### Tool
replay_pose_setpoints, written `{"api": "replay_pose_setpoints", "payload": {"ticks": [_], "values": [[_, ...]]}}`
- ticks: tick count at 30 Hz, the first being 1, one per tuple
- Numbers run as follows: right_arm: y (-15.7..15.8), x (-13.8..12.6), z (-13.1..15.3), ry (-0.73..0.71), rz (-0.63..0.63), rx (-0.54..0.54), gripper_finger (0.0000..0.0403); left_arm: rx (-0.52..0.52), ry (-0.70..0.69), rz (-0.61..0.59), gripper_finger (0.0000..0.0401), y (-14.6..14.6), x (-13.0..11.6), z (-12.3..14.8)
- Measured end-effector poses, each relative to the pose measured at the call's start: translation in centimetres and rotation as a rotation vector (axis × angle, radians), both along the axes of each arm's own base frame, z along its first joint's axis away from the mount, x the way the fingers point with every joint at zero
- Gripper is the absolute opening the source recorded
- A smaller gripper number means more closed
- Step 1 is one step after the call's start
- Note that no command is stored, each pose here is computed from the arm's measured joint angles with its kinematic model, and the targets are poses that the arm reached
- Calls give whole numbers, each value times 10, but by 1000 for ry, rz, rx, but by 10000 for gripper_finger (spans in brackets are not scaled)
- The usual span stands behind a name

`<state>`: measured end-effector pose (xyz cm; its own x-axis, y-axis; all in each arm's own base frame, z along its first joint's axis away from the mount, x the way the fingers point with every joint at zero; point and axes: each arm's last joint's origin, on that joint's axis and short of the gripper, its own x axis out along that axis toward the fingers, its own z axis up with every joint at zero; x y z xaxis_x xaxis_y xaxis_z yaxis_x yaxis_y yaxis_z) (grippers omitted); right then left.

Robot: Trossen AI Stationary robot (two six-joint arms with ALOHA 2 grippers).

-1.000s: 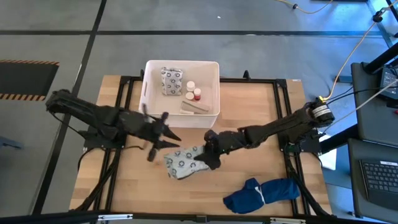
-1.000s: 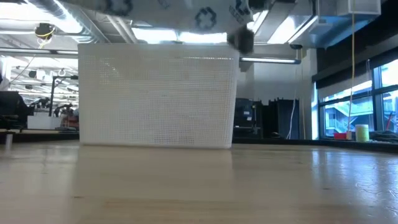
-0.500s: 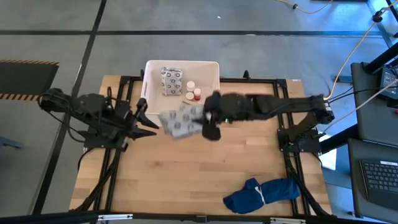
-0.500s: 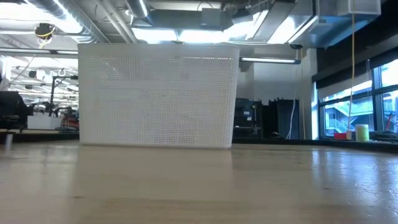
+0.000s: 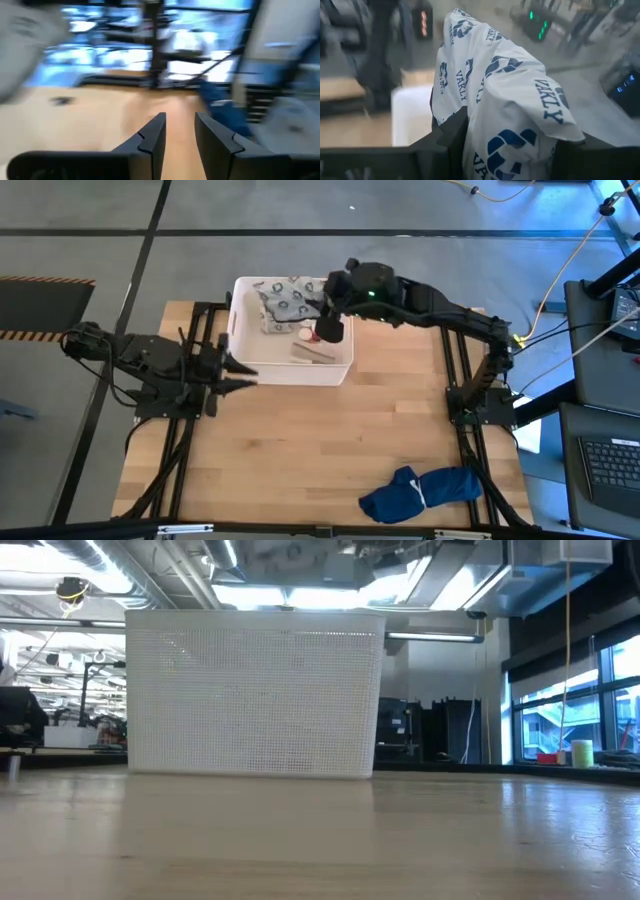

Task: Pick & place medical supplies in basket/bin
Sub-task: Put the mailer bag into the white bin

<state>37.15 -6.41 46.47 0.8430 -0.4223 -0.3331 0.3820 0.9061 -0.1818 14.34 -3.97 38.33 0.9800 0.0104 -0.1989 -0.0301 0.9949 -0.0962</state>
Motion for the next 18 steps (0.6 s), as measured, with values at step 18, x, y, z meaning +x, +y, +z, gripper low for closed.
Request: {"api": "replay_pose_setpoints", "payload": {"ticks": [18], "values": [[6,54,-50,415,69,-242,177,365,162,438,202,33,4,4]]}}
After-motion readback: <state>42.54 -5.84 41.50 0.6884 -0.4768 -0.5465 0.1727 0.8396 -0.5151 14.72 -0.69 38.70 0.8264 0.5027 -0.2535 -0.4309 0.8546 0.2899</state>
